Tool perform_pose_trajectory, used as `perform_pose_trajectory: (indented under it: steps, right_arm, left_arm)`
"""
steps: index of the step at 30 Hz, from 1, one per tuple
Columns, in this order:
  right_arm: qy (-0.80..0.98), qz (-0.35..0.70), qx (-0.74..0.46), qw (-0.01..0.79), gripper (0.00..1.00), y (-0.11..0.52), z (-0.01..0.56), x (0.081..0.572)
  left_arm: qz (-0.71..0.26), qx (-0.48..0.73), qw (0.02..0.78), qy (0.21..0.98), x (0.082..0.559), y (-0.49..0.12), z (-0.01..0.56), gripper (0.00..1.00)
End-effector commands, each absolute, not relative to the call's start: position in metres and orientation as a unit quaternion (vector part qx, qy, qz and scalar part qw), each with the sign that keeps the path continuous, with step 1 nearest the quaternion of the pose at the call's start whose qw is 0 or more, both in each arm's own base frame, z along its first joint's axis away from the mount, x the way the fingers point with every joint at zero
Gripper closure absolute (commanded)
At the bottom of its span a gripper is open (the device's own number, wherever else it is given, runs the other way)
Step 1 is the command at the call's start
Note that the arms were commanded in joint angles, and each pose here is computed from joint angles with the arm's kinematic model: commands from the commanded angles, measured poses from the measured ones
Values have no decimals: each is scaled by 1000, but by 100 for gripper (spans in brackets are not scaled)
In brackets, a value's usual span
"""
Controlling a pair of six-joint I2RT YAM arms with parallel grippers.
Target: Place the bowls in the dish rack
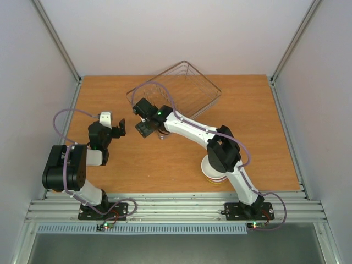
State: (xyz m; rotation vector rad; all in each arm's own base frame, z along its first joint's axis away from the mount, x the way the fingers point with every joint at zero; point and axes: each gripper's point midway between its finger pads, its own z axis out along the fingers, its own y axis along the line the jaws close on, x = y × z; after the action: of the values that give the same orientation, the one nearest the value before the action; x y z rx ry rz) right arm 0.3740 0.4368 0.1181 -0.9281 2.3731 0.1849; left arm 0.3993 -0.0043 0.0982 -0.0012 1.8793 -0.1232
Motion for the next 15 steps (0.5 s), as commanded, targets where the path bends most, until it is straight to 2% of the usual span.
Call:
perform_pose_trajectory:
  steps: [1, 4, 7, 10, 11, 12, 14, 15]
  right_arm:
    - [867, 97, -363, 328, 19, 440, 163, 367]
    - [857, 79, -349, 370, 16, 426, 190, 372]
    - [843, 47, -326, 426, 16, 399, 232, 385]
    - [853, 39, -279, 440, 20, 358, 258, 409]
    - [862, 43, -257, 435, 27, 341, 259, 420]
    - [876, 50, -233, 420, 39, 322, 254, 433]
    - [898, 65, -182, 396, 76, 287, 242, 462]
    - [905, 62, -164, 387, 90, 271, 234, 476]
  left_arm:
    - [-45, 5, 613, 789, 407, -4, 115, 1]
    - [-45, 5, 613, 789, 407, -4, 116, 1]
    - [-46, 6, 614, 788, 407, -4, 116, 10]
    - [-53, 14, 616, 786, 406, -8, 117, 14]
    - [-55, 16, 617, 785, 405, -9, 119, 15]
    - [-55, 16, 619, 783, 405, -9, 122, 15]
    - [-59, 20, 617, 784, 404, -11, 131, 15]
    - [-63, 22, 611, 789, 405, -12, 136, 14]
